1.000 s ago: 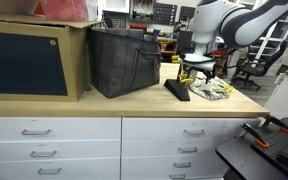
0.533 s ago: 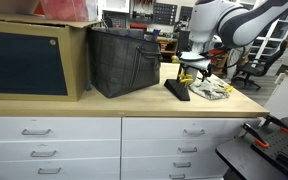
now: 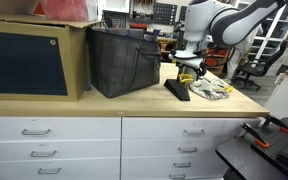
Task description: Remove one small yellow object from the black platform and put it on the table on the right
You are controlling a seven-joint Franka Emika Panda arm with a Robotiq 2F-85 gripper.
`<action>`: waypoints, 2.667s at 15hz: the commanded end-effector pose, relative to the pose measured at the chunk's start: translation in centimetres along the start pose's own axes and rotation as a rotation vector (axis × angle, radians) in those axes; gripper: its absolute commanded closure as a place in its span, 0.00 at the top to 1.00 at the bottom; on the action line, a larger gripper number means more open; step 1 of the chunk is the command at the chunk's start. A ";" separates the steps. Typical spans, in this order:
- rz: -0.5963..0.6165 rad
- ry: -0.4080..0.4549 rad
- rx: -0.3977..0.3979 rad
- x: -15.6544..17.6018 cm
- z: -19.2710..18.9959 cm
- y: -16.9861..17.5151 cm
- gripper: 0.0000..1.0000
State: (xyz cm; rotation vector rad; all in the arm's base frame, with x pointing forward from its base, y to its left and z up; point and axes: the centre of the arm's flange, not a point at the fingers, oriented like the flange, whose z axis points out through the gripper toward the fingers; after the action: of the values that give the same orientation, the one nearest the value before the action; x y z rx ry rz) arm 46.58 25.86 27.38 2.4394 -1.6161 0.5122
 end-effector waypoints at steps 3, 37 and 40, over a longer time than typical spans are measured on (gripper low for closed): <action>0.029 -0.033 -0.022 -0.8 1.5 -0.9 1.00; 0.064 -0.033 -0.087 1.0 4.3 -0.6 0.04; 0.095 -0.061 -0.105 1.5 4.1 -0.8 0.04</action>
State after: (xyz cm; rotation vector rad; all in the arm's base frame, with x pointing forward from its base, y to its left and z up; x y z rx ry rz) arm 48.21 23.79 23.28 2.3419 -1.6877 0.3962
